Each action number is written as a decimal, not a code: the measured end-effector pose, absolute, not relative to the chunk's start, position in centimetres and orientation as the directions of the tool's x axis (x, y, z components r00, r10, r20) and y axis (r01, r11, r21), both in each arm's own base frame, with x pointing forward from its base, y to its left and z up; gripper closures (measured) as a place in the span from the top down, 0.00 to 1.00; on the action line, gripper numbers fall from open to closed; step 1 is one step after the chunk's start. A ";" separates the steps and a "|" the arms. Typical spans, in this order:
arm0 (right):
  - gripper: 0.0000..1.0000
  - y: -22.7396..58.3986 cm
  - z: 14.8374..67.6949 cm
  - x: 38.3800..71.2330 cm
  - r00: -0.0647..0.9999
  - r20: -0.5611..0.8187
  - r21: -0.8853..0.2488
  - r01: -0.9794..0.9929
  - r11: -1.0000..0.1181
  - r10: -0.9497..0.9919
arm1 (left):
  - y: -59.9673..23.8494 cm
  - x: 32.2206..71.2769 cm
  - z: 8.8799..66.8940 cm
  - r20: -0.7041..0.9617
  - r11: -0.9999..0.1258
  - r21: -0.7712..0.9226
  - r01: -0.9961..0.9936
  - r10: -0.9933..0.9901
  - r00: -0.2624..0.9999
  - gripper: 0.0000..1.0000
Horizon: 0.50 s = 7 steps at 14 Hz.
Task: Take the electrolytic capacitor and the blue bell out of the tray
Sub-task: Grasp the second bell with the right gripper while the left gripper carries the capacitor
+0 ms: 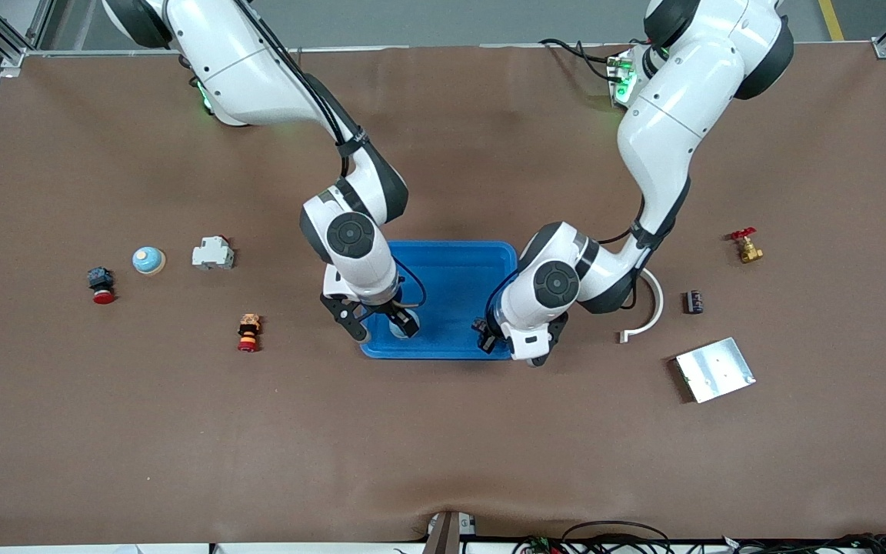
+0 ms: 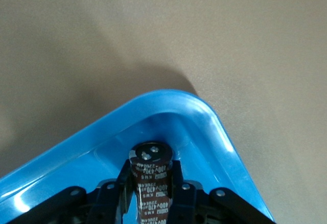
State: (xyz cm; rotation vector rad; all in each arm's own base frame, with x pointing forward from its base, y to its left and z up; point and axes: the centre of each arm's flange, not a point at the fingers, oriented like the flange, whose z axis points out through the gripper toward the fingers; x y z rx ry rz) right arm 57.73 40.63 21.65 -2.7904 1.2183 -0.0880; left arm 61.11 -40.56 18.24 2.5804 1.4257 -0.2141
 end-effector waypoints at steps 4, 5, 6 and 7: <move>1.00 40.9 20.8 57.5 0.675 0.015 -0.115 -0.731 -0.672 -0.737 | -39.8 61.2 21.1 -0.199 -0.538 0.028 0.843 0.823 0.532 0.33; 1.00 41.0 20.4 57.4 0.676 0.015 -0.116 -0.731 -0.673 -0.737 | -39.4 61.4 22.2 -0.192 -0.546 0.017 0.837 0.820 0.539 0.33; 1.00 41.2 20.1 57.4 0.677 0.015 -0.120 -0.730 -0.673 -0.736 | -38.9 61.6 23.5 -0.184 -0.573 0.012 0.819 0.804 0.565 0.33; 1.00 41.3 19.8 57.3 0.678 0.016 -0.123 -0.728 -0.674 -0.735 | -38.1 61.8 24.7 -0.180 -0.616 0.004 0.787 0.774 0.607 0.33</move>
